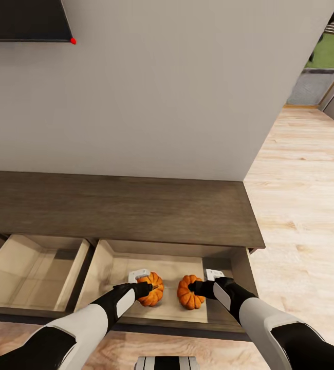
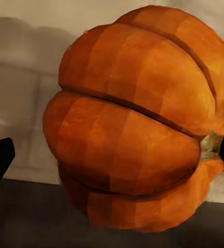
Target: Place each of the two pumpkins and all three candles from the living room inside a cabinet in the living room (use any cabinet), then make sure every cabinet is closed, and position the cauldron so it is next to a table in the living room.
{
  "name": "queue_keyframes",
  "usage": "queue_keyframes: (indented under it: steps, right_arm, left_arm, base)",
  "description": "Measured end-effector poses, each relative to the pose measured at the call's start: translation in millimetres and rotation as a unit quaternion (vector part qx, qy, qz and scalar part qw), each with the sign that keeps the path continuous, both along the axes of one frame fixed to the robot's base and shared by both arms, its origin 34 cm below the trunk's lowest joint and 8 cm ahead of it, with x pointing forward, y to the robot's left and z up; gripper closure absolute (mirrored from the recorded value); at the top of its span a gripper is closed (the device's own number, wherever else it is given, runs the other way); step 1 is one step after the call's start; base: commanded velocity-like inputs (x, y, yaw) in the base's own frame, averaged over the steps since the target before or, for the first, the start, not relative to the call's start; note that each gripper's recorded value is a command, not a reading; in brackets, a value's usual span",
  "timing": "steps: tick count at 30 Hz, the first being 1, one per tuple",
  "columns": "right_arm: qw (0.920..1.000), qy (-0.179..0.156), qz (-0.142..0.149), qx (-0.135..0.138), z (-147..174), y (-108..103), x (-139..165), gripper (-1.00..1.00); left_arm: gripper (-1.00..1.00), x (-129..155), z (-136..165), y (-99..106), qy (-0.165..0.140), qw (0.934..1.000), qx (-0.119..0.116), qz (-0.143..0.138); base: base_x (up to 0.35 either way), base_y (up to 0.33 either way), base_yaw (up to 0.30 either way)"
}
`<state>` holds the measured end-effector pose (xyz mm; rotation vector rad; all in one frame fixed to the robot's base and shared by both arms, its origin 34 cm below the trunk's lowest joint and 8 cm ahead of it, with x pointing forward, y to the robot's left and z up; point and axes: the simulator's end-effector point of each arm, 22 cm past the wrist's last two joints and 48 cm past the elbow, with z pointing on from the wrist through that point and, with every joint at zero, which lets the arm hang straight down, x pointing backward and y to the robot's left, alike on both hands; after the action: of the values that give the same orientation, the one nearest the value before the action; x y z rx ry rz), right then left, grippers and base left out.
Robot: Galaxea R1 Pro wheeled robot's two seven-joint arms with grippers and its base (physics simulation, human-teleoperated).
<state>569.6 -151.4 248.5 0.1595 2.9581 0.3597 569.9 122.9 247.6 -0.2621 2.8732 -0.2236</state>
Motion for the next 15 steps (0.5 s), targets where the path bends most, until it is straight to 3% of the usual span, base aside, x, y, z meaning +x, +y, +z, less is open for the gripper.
queue_keyframes:
  steps: [15]
  right_arm:
    - [1.0,0.0,0.001,0.0,0.1,0.9,-0.2,-1.0]
  left_arm:
    - [-1.0,-1.5,-0.4,-0.3,0.003,1.0,0.0,-0.002]
  base:
    - [0.0,0.0,0.0]
